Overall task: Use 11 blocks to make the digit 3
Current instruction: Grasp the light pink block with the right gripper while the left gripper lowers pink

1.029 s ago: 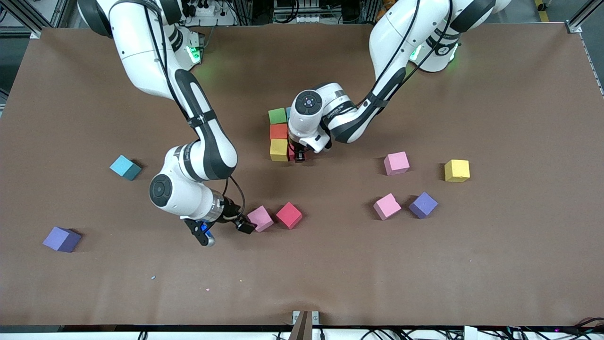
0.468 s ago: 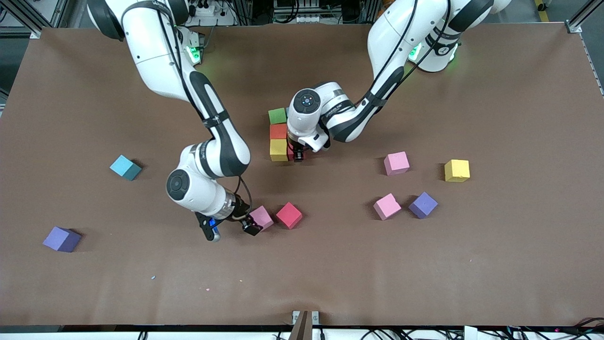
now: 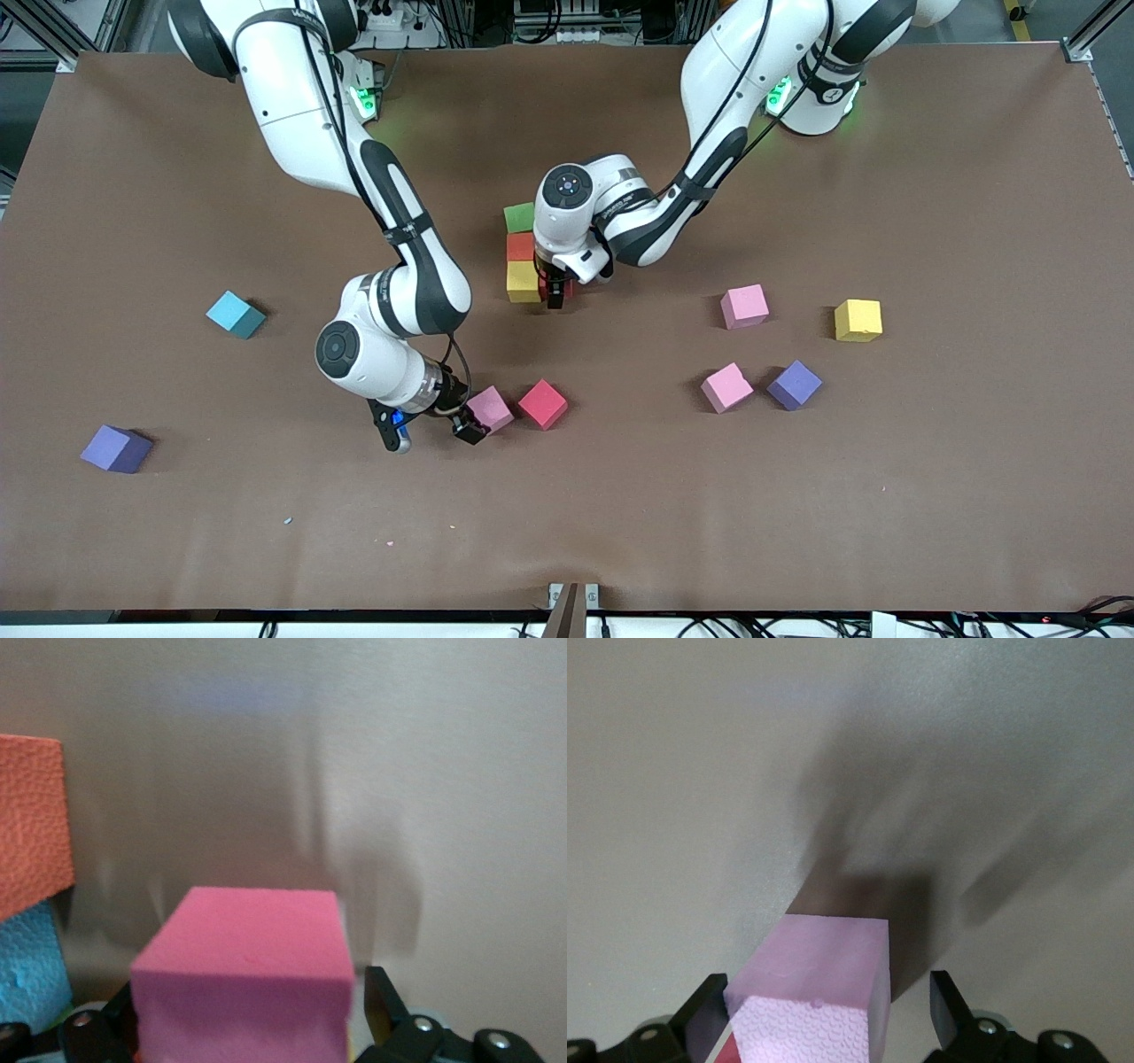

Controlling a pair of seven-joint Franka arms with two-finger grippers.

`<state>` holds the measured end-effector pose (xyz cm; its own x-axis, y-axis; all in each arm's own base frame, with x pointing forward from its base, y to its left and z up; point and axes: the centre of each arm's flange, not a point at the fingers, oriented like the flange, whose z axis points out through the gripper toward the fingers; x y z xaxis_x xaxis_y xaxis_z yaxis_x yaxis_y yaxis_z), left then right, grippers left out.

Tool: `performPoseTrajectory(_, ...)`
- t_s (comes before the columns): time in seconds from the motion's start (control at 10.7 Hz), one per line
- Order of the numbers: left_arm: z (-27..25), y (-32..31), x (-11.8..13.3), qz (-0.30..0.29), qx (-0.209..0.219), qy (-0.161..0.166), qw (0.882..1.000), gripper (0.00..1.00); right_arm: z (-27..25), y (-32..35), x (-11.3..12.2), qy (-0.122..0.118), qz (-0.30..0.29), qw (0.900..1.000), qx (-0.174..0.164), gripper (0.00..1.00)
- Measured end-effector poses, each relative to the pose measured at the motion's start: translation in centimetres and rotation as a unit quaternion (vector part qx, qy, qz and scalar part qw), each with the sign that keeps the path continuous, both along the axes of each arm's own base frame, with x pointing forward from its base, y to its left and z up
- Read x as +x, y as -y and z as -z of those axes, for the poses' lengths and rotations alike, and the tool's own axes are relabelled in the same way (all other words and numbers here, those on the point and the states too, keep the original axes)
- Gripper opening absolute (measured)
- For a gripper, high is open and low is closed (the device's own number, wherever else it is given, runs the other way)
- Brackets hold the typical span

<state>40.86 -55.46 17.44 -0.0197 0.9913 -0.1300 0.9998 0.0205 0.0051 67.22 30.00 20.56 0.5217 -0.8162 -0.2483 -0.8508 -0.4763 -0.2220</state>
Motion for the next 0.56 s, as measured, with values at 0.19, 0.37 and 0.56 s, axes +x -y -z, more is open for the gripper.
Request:
performPoseTrajectory(0.19,-1.0,0.2,0.4,0.016,0.002,0.019,1.0,1.0,0.1,0.0,0.0,-0.002,0.008,1.0,0.0,1.0)
performPoseTrajectory(0.37,-2.4,0.2,0.7,0.03,0.008,0.025,0.999,1.0,0.4,0.0,-0.1,-0.006,0.018,1.0,0.0,1.0)
performPoseTrajectory(0.56,-4.5,0.0,1.1,0.042,0.018,0.033,0.998,1.0,1.1,-0.4,-0.2,-0.007,0.025,1.0,-0.001,1.0)
